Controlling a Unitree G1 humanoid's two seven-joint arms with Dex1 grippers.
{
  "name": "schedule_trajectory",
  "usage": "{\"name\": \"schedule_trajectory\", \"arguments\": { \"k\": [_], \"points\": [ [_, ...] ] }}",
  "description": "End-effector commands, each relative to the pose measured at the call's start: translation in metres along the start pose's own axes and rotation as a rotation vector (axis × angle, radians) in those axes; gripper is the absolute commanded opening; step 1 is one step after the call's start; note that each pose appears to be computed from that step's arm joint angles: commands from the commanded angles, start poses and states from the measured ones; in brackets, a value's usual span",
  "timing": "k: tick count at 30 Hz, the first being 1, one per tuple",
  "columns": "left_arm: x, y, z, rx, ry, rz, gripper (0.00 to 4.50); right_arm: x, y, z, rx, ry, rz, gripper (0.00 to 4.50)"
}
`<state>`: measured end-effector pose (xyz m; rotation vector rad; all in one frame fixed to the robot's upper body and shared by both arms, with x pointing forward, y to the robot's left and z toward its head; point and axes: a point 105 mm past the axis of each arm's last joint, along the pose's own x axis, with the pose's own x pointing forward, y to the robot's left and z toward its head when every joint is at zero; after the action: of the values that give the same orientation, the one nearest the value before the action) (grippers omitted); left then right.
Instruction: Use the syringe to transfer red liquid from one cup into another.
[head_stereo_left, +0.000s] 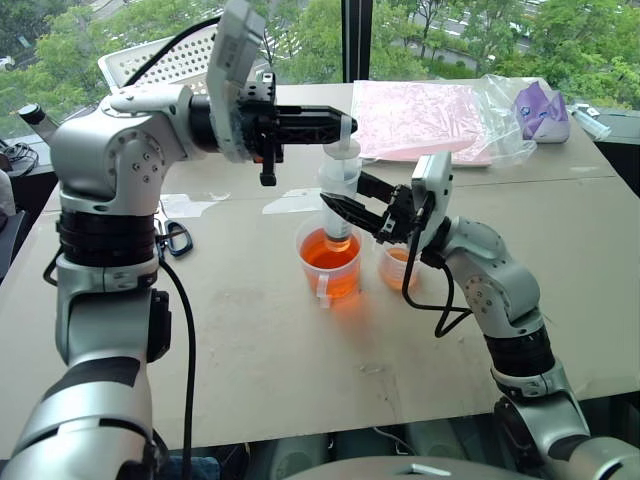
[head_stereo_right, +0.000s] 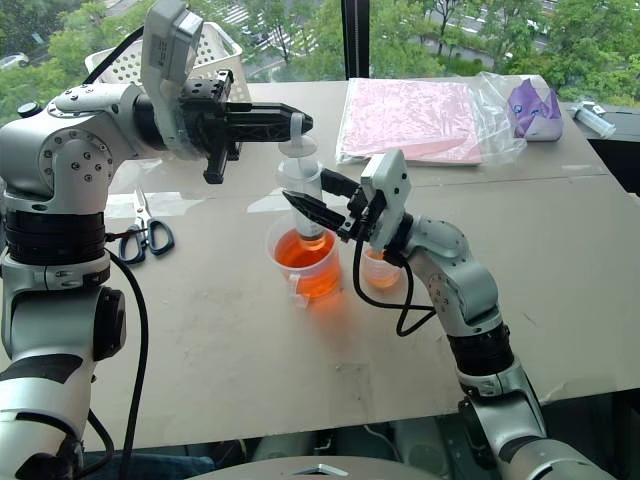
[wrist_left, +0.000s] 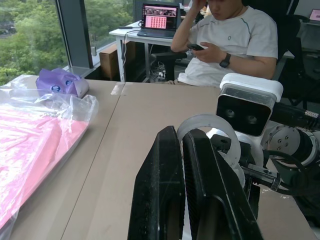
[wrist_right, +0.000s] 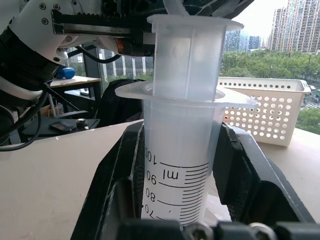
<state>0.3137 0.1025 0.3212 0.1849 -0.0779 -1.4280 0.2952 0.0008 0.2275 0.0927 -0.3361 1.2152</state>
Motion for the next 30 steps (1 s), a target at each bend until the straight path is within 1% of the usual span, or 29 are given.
{"name": "schedule_trajectory", "arguments": {
  "k": [1, 4, 6, 7, 9, 17, 24, 30],
  "points": [
    [-0.010, -0.008, 0.029, 0.081, -0.063, -0.002, 0.05, 0.010, 0.019, 0.000, -0.003, 0.007, 0.096, 1.48],
    [-0.013, -0.011, 0.024, 0.082, -0.033, -0.015, 0.99, 0.009, 0.018, 0.003, -0.010, 0.003, 0.093, 1.48],
    [-0.014, -0.001, 0.018, 0.117, -0.006, 0.055, 1.81, 0.009, 0.017, 0.005, -0.013, -0.001, 0.089, 1.48],
    [-0.015, 0.003, 0.015, 0.128, 0.009, 0.084, 2.39, 0.009, 0.016, 0.006, -0.016, -0.004, 0.088, 1.48],
    [-0.019, 0.001, 0.010, 0.138, 0.031, 0.071, 3.13, 0.009, 0.015, 0.008, -0.021, -0.009, 0.084, 1.48],
    [-0.034, 0.002, 0.009, 0.152, 0.053, 0.101, 3.13, 0.005, 0.007, 0.022, -0.042, -0.036, 0.053, 1.48],
    [-0.045, -0.004, 0.009, 0.135, 0.061, 0.079, 3.13, 0.004, 0.001, 0.040, -0.066, -0.078, 0.030, 1.48],
    [-0.045, -0.003, 0.029, 0.131, -0.049, 0.094, 3.13, -0.001, 0.000, 0.070, -0.048, -0.146, 0.026, 1.48]
  ]
}}
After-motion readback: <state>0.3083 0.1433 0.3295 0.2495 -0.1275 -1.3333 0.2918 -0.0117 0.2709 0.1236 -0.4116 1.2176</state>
